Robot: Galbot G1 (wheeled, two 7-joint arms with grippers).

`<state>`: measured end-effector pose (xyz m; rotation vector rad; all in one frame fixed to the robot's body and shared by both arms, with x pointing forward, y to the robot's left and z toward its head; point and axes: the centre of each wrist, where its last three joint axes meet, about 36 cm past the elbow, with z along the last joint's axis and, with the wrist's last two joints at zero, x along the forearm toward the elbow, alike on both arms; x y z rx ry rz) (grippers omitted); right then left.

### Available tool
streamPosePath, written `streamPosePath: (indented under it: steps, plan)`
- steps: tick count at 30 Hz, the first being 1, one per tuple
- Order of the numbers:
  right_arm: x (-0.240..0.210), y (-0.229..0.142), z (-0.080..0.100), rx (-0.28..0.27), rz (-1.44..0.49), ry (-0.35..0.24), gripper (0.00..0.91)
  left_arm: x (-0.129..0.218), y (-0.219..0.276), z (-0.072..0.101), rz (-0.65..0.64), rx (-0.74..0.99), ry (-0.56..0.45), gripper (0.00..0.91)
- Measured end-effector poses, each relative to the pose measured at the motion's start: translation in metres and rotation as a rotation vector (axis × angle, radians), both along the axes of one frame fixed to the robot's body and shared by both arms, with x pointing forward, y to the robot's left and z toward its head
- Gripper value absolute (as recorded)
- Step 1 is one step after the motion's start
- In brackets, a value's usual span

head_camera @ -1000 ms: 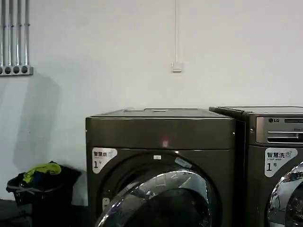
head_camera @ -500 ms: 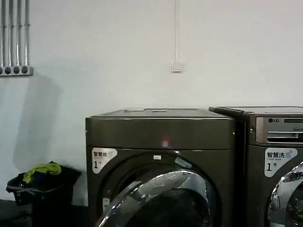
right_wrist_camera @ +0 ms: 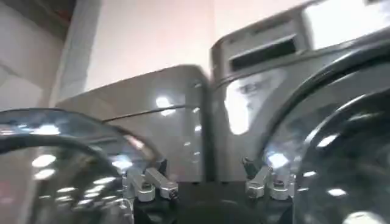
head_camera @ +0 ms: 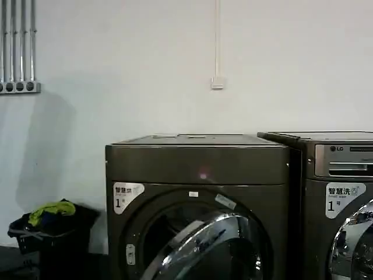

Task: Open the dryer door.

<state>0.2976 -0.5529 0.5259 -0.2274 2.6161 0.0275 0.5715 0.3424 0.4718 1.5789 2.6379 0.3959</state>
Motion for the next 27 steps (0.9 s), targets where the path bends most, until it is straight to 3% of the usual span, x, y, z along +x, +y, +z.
streamPosePath:
  steps: [10,18,27]
  plan:
    - [-0.080,-0.040,0.021,-0.005,-0.331,-0.060,0.907,-0.003,-0.024,-0.001,-0.064,-0.002,-0.011,0.907]
    - [-0.150,-0.059,0.028,-0.069,-0.609,-0.035,0.907,-0.002,-0.054,-0.005,-0.119,-0.014,-0.011,0.907]
    - [-0.218,-0.062,0.032,-0.101,-0.844,-0.033,0.907,0.006,-0.094,-0.011,-0.191,-0.029,0.003,0.907]
